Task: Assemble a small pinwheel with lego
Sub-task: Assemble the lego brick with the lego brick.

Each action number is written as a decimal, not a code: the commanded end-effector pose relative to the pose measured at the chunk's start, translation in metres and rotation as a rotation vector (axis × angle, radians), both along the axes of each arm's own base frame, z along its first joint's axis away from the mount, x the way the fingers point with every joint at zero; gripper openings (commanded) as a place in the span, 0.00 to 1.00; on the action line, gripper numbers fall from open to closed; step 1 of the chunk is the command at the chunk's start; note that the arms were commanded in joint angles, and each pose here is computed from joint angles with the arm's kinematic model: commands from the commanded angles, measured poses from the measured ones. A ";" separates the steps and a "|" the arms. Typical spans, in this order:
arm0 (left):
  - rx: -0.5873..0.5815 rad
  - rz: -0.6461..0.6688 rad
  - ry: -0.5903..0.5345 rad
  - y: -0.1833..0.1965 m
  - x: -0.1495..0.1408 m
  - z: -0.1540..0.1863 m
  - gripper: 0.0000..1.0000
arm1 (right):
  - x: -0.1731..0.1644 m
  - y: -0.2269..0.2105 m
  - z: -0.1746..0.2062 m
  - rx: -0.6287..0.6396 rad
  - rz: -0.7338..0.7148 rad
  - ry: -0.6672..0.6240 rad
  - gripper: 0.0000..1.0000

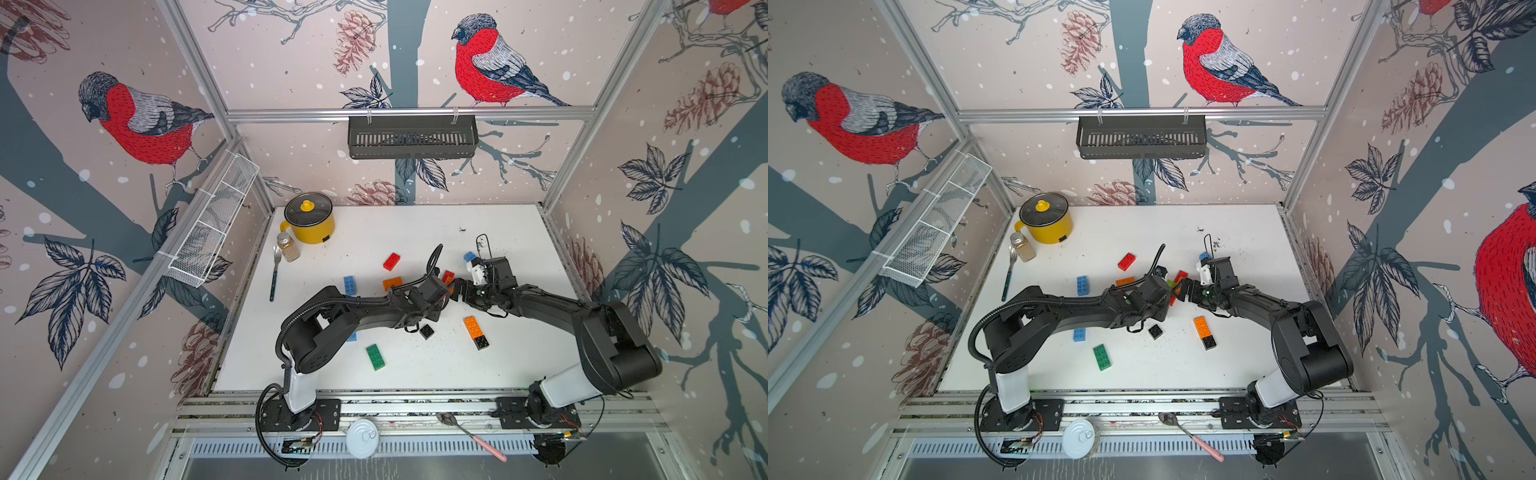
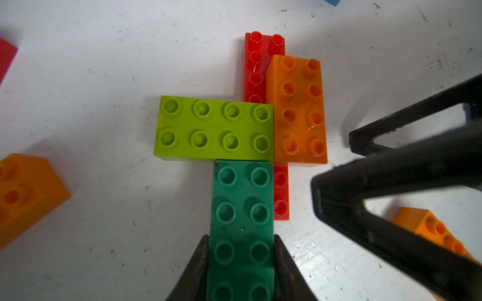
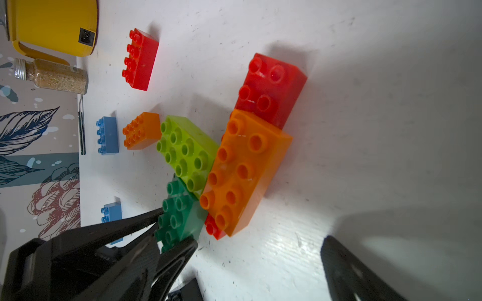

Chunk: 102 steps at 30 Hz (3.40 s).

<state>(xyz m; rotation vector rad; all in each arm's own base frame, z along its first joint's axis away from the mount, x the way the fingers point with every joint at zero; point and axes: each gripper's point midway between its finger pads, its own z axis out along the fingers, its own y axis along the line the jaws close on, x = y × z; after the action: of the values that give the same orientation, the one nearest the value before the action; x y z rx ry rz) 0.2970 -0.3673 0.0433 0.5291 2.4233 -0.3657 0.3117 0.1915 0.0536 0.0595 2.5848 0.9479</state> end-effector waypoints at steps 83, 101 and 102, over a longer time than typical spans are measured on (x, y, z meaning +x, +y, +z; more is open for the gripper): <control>0.041 -0.057 -0.082 -0.004 0.027 0.039 0.59 | 0.010 -0.006 0.024 -0.005 -0.030 -0.015 0.97; -0.146 -0.009 -0.156 0.038 0.007 0.104 0.95 | -0.013 -0.019 0.020 -0.001 -0.008 -0.013 0.99; -0.153 -0.001 -0.144 0.046 0.004 0.099 0.96 | -0.016 -0.018 0.021 0.011 -0.006 -0.016 0.99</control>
<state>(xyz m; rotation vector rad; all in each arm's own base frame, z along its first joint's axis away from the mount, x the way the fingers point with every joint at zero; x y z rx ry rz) 0.3008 -0.3316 0.1382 0.5334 2.2478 -0.4506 0.3037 0.1713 0.0734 0.0932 2.5679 0.9199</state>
